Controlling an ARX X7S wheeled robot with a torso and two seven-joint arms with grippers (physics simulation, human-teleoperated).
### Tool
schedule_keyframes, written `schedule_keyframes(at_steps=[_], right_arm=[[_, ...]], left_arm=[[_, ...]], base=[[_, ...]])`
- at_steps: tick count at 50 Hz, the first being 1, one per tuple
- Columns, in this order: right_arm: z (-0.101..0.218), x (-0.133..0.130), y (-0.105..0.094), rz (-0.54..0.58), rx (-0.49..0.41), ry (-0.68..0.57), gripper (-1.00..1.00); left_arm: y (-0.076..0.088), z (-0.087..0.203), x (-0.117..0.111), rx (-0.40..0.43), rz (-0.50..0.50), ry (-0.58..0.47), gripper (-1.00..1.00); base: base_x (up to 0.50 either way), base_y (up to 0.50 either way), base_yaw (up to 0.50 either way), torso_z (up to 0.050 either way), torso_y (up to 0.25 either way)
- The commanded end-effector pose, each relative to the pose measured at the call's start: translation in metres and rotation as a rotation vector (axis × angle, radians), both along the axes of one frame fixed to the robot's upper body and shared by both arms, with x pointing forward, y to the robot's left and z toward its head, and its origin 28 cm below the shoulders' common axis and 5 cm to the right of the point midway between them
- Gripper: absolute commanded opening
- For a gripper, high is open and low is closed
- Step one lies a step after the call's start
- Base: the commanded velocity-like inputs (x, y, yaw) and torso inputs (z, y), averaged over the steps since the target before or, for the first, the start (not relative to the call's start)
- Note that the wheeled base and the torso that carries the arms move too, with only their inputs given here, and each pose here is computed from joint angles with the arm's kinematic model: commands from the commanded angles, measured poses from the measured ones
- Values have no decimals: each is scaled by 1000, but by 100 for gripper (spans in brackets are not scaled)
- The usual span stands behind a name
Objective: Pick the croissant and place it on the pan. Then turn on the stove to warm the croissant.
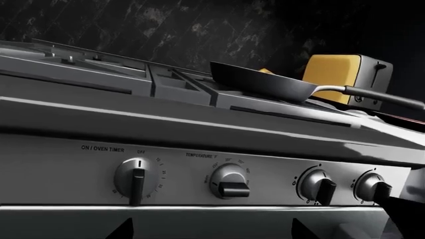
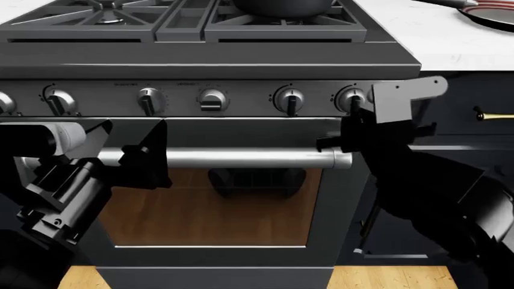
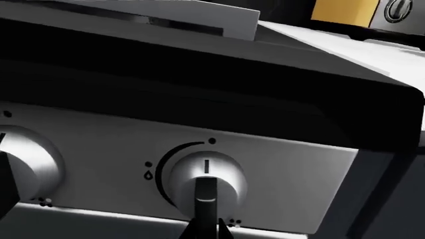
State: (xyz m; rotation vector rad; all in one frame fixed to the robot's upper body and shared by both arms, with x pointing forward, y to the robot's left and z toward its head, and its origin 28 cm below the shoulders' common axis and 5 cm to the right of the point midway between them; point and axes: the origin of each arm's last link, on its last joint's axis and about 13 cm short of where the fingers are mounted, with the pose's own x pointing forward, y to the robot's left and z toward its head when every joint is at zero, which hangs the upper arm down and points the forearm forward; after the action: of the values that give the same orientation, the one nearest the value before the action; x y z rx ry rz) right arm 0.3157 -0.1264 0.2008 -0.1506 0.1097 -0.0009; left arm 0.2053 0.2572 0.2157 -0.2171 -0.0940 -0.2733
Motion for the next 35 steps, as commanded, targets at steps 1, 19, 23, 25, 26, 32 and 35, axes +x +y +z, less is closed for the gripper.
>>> schedule_keyframes(at_steps=[1,19,23,25,26,32,35], right_arm=[[7,0,8,87,-17,-9,-100],[6,10,5,151,-87,48,-100],[6,9,6,161,-93,55,-100],[5,8,6,165,-98,56,-100],[5,8,6,166,-101,57,-100],[6,6,5,168,-138,52,-100],[6,6,5,169,-153,49,-100]], left_arm=[[0,0,1,-5,-1,3,100],[1,-3,2,-10,5,12,100],[1,-2,2,-8,6,11,100],[1,-2,2,-8,7,11,100],[1,-2,2,-8,7,11,100],[0,-2,2,-6,5,10,100],[0,-2,2,-6,6,10,100]], base=[[0,0,0,0,0],[0,0,0,0,0],[0,0,0,0,0],[0,0,0,0,0],[0,0,0,0,0],[0,0,0,0,0],[0,0,0,0,0]])
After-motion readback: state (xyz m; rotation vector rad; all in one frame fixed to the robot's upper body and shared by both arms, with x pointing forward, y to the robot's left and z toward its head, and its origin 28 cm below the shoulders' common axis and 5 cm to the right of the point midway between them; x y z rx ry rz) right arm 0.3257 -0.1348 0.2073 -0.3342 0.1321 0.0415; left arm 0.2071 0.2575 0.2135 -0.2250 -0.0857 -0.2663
